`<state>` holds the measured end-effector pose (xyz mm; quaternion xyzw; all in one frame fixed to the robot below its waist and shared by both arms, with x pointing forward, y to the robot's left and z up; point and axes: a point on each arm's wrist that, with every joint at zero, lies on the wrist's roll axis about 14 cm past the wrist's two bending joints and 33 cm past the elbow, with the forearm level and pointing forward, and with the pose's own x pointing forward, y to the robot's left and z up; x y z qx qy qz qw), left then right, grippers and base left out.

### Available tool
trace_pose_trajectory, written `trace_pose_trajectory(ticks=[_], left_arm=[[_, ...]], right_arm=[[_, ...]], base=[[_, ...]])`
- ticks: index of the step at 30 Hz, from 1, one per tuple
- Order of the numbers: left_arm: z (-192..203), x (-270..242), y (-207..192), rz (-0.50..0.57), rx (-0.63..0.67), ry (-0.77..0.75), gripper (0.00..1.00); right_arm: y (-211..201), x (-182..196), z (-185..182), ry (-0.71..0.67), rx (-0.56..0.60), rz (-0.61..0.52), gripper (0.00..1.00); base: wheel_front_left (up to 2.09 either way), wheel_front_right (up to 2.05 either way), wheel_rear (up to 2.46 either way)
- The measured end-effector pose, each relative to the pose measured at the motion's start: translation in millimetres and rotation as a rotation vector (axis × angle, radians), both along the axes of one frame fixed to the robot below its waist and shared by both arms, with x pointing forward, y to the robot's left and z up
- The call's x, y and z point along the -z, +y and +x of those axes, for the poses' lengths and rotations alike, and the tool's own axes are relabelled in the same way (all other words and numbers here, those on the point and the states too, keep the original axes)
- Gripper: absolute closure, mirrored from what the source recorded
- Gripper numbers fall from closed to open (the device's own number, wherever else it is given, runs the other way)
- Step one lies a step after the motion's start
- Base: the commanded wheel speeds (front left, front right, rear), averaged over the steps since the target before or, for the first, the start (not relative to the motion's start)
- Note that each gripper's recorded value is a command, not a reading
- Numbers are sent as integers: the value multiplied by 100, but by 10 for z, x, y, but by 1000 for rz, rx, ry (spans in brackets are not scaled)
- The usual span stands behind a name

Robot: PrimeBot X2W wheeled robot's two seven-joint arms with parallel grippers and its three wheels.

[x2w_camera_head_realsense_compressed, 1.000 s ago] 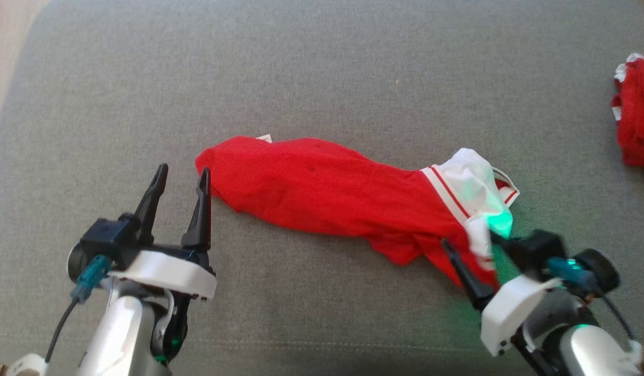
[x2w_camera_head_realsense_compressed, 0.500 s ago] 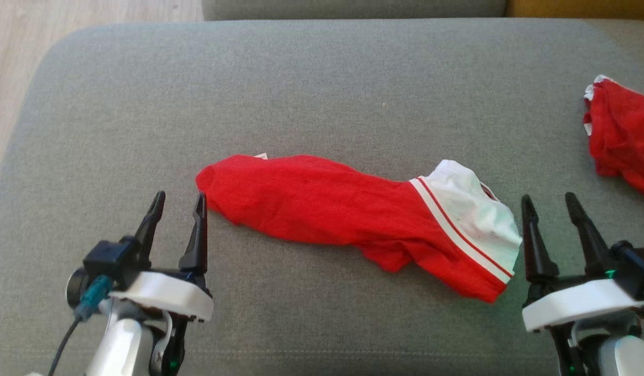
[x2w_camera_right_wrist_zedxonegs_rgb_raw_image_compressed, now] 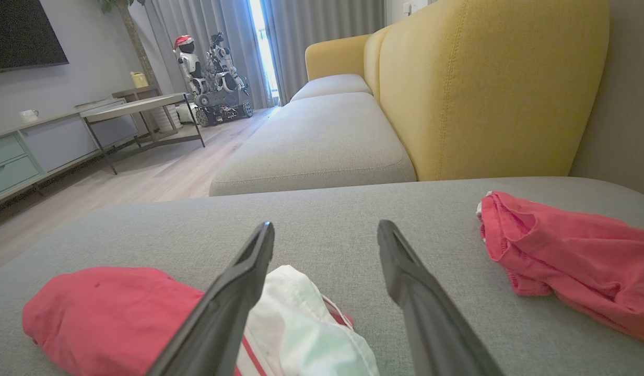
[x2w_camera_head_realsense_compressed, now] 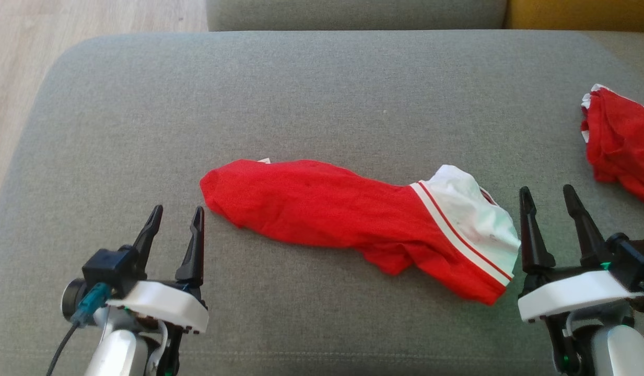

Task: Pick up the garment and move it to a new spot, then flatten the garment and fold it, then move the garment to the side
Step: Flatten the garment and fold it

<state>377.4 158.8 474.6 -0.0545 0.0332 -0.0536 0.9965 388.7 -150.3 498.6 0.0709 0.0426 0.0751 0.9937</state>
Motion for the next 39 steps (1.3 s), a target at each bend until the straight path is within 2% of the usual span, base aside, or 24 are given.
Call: trace_pose_trajectory(ticks=[10,17,27,33,39], left_arm=[[66,33,-76,2,47,24,0],[640,-126,-253,22,157,47,0],[1121,624,-384,56,237,387,0],[1115,1076,-467,93,279,553,0],[1157,1181,-479,129,300,638,0]], right_arm=[[22,77,31,21,-6,0,0],[64,46,210,3,-16,5,0],[24,245,379,47,-5,-5,0],[-35,402,417,84,11,-9,0],[-61,479,404,105,19,-9,0]], base=[[0,0,0],[0,0,0],[0,0,0],[0,0,0],[0,0,0]])
